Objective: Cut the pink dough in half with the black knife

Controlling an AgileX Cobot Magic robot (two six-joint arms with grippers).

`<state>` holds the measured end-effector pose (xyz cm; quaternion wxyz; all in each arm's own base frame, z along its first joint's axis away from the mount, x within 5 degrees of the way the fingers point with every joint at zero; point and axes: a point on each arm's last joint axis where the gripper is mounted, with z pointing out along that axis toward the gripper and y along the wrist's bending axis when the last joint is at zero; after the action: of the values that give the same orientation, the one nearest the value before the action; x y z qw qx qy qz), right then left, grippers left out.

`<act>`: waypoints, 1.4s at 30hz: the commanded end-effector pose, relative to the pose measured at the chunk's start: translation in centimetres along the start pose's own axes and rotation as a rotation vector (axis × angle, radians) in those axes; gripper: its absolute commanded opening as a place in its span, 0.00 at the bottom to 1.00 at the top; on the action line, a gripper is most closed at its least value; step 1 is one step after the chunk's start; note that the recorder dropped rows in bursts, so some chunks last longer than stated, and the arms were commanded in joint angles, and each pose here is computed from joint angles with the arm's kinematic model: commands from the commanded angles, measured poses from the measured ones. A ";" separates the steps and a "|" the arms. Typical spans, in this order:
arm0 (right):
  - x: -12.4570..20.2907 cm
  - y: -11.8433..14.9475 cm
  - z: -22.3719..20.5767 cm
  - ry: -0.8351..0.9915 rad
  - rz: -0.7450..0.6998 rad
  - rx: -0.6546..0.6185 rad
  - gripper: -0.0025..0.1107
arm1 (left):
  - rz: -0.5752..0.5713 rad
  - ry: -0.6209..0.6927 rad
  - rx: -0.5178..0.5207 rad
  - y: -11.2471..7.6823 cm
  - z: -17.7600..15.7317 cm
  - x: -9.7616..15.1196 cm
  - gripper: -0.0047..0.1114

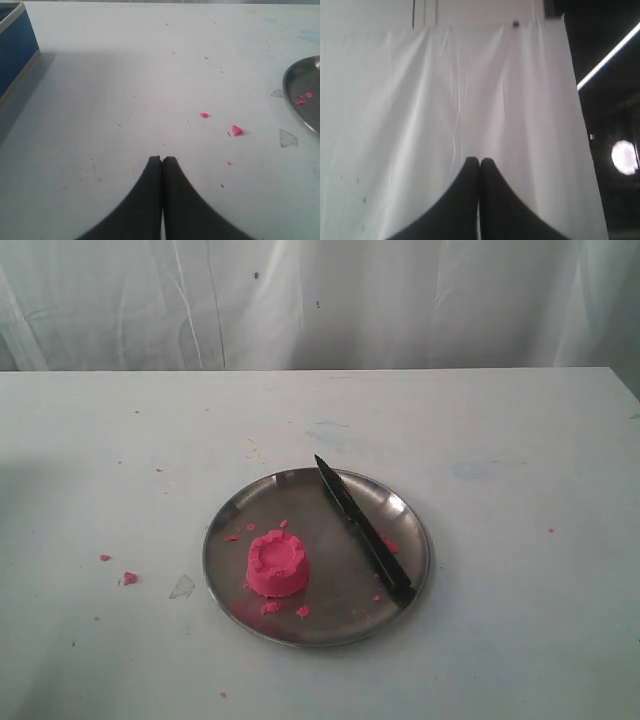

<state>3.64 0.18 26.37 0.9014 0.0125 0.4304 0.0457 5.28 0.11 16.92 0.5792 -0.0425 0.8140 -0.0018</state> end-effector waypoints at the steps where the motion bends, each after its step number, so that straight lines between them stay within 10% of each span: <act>1: -3.3 0.3 -0.5 -0.341 0.012 -0.034 0.02 | -0.004 -0.006 0.004 0.0 0.0 0.0 0.04; 6: -7.6 -0.7 -0.9 -0.656 0.086 0.075 0.02 | -0.004 -0.006 0.004 0.0 0.0 0.0 0.04; 11: -8.4 -2.4 -0.2 -0.567 0.088 0.298 0.02 | 0.000 -0.005 0.017 -0.1 0.0 0.0 0.04; 20: -3.2 -0.3 4.2 0.125 -0.610 0.030 0.02 | 0.017 -0.002 0.065 -0.4 0.0 0.0 0.04; 27: 0.6 -0.1 10.2 0.479 -0.374 -0.050 0.02 | 0.017 -0.002 0.065 -0.4 0.0 0.0 0.04; 34: 9.7 2.2 17.4 1.528 -0.132 -0.260 0.02 | 0.017 -0.002 0.065 -0.4 0.0 0.0 0.04; 42: 17.1 10.6 18.5 1.763 -0.094 -0.658 0.02 | 0.017 -0.002 0.065 -0.4 0.0 0.0 0.04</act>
<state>27.62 10.34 26.44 0.2362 -0.2414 0.9324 0.1286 5.28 -0.21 16.92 0.5789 -0.0181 0.8150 -0.0192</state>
